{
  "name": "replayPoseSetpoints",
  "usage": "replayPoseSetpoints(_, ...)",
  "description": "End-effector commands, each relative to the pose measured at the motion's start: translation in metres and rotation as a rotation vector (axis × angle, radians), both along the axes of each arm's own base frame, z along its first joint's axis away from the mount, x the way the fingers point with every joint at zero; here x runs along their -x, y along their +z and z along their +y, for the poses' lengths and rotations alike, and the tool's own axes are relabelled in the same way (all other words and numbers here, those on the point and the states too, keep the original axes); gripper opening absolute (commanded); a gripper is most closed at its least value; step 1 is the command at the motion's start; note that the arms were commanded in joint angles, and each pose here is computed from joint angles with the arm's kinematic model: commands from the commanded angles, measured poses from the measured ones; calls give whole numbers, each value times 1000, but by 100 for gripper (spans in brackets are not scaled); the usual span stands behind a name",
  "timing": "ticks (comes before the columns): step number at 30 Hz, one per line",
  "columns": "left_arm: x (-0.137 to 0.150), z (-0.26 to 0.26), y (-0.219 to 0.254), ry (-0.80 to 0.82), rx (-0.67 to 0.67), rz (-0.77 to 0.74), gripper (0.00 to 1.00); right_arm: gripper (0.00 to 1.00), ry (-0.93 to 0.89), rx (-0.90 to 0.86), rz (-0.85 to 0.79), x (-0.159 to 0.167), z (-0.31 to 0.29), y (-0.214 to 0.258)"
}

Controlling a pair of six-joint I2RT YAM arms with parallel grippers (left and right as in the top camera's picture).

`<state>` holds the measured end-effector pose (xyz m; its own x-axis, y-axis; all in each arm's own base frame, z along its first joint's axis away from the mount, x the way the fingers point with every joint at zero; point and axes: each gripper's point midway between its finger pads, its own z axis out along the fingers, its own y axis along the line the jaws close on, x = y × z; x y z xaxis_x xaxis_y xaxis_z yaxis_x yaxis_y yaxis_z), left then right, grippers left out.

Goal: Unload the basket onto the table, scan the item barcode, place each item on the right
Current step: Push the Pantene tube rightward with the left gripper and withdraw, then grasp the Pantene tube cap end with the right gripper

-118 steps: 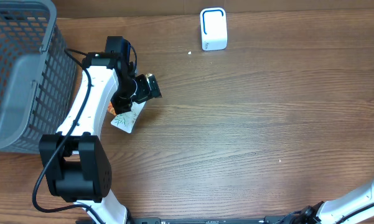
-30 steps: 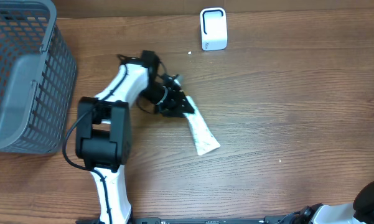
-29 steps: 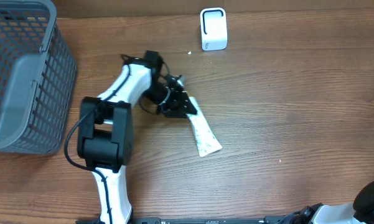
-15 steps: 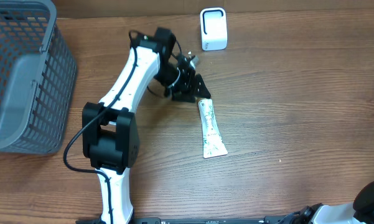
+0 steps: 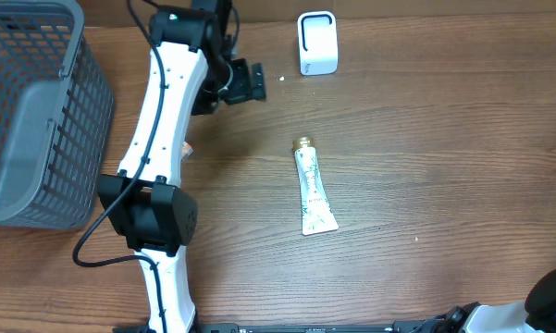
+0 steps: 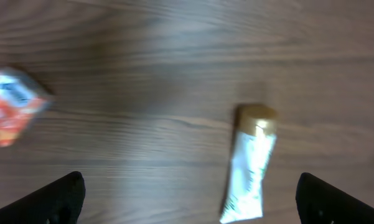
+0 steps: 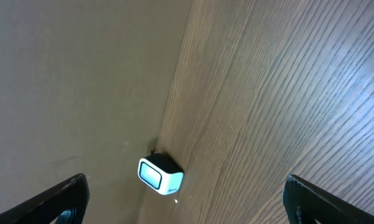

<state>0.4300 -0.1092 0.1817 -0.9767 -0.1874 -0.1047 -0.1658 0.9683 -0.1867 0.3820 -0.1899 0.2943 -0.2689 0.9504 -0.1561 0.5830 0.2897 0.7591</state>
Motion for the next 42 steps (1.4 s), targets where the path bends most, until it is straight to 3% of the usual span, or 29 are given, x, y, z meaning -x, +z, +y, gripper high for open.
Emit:
replayPoseSetpoints(1, -3, 16, -3, 49, -96, -8, 100, 100, -2, 10, -7, -1, -1, 3)
replayPoseSetpoints(9, -5, 20, -3, 53, -115, -16, 100, 100, 54, -67, -55, -5, 15, 11)
replayPoseSetpoints(13, -5, 20, -3, 54, -116, -16, 100, 100, 276, 68, -62, -11, 52, 5)
replayPoseSetpoints(22, -5, 20, -3, 54, -116, -16, 100, 100, 746, 304, 257, -3, 203, -102)
replayPoseSetpoints(25, -5, 20, -3, 54, -115, -16, 100, 91, 902, 403, 285, -2, 264, -143)
replayPoseSetpoints(29, -5, 20, -3, 53, -116, -17, 100, 91, 1076, 446, 264, 8, 331, -173)
replayPoseSetpoints(38, -5, 20, -3, 54, -116, -16, 100, 90, 1244, 744, 361, 33, 389, -223)
replayPoseSetpoints(42, -5, 20, -3, 54, -116, -16, 100, 90, 1315, 777, 368, 46, 412, -239)
